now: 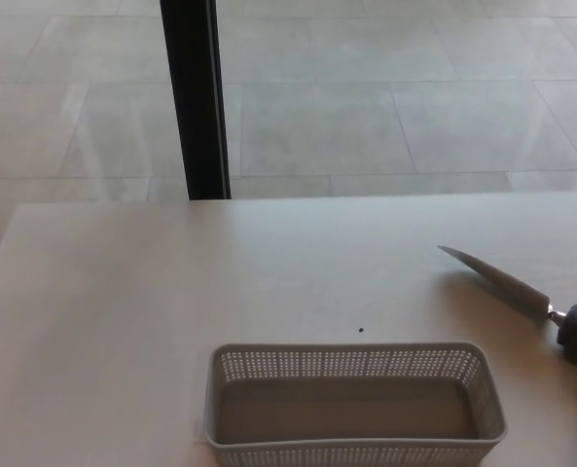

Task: A garden tool is kept on the righthand side and a container is kept on the lefthand side on a desk infront of the robot. the robot uses its right hand to pick up the garden tool and makes a scooping motion inside the container

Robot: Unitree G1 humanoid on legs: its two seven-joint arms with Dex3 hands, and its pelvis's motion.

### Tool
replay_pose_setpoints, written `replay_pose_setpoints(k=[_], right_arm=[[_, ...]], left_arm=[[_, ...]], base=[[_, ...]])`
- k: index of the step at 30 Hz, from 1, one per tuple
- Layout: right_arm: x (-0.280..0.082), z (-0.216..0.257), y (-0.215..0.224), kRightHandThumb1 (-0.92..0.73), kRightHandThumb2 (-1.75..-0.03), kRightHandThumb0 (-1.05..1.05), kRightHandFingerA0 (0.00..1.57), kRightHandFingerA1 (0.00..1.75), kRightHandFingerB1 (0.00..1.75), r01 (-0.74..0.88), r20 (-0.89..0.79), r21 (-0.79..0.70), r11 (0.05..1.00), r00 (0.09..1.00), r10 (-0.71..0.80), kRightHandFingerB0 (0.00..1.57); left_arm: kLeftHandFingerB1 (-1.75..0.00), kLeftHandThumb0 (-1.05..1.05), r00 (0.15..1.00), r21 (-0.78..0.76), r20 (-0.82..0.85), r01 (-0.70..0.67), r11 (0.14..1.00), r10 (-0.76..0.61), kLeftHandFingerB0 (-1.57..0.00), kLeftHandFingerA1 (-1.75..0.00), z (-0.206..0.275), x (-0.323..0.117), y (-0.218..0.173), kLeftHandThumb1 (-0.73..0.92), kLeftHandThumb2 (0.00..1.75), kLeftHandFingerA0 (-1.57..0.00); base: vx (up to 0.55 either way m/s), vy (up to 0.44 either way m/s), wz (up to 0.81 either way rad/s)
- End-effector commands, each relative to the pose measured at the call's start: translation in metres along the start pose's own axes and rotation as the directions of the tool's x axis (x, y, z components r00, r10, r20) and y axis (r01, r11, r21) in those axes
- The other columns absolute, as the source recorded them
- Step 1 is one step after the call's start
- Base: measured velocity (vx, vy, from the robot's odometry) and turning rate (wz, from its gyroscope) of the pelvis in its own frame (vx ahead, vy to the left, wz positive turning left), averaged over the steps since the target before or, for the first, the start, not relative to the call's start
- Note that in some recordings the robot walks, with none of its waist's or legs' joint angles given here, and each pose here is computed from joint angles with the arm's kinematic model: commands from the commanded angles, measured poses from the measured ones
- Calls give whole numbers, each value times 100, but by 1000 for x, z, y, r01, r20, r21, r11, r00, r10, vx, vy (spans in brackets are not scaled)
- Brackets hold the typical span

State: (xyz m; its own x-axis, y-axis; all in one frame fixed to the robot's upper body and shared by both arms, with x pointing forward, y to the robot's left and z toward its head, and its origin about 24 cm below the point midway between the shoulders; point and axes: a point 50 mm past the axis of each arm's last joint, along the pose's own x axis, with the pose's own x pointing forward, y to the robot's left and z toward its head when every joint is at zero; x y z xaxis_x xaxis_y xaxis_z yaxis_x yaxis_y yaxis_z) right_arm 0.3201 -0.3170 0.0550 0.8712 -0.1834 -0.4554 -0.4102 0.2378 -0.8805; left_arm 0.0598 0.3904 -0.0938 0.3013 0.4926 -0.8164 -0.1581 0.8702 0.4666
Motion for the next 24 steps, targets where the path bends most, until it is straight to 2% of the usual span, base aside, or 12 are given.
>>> replay_pose_setpoints(k=[1,5,6,7,8,9,11,15,18,20,21,24], right_arm=[[1,3,16,-66,-98,-102,0,10,8,-109,-6,-54,993,994,109,7],[1,9,20,-63,-96,-99,0,14,13,-132,-4,-92,987,991,133,7],[1,9,21,-57,-96,-86,2,30,22,-134,-4,-101,986,991,135,2],[1,10,22,-72,-63,-64,35,66,26,-138,3,-111,984,990,139,7],[1,10,24,-72,-63,-64,35,66,26,-139,13,-106,985,990,141,7],[0,9,26,-78,-63,-31,106,92,41,-112,35,-91,990,993,115,55],[-1,9,28,-75,-62,-25,111,106,43,-63,69,-84,994,995,69,67],[-3,13,36,-64,-63,-27,83,142,62,27,129,-174,984,992,-5,95],[-7,9,44,-62,-58,-29,83,151,79,92,179,-232,968,983,-50,91],[-11,7,61,-71,-71,-22,77,169,142,127,212,-237,963,974,-76,68],[-12,7,63,-68,-76,-23,78,168,117,139,218,-236,962,972,-87,74],[-14,3,65,-68,-78,-27,80,169,120,164,231,-256,953,967,-104,76]], left_arm=[[-48,-47,1000,14,5,-3,1000,3,-59,-63,0,0,1,65,60,-62],[-46,-48,1000,18,2,-8,1000,8,-56,-60,-1,0,0,67,60,-61],[-46,-48,1000,14,1,-8,1000,8,-56,-60,0,0,0,67,60,-60],[-46,-48,1000,13,2,-7,1000,7,-56,-60,0,0,1,66,60,-60],[-46,-48,1000,20,3,-4,1000,4,-56,-60,1,0,1,66,60,-60],[-48,-47,1000,23,6,-5,1000,4,-59,-64,1,0,2,66,59,-65],[-48,-48,1000,39,17,-4,999,3,-58,-63,2,0,2,67,60,-63],[-46,-48,1000,49,19,-10,999,9,-55,-65,4,0,2,67,60,-64],[-46,-48,1000,57,19,-3,998,2,-55,-64,4,0,0,67,60,-63],[-48,-46,1000,1,16,1,1000,-1,-57,-63,3,0,0,65,60,-61],[-48,-46,1000,6,18,-1,1000,1,-57,-66,3,0,0,67,59,-64],[-49,-46,1000,-2,10,-5,1000,5,-59,-67,1,0,2,66,59,-65]], base=[[0,0,0],[0,0,0],[0,0,0],[0,0,0],[0,0,0],[0,0,0],[0,0,0],[0,0,0],[0,0,0],[0,0,0],[0,0,0],[0,0,0]])
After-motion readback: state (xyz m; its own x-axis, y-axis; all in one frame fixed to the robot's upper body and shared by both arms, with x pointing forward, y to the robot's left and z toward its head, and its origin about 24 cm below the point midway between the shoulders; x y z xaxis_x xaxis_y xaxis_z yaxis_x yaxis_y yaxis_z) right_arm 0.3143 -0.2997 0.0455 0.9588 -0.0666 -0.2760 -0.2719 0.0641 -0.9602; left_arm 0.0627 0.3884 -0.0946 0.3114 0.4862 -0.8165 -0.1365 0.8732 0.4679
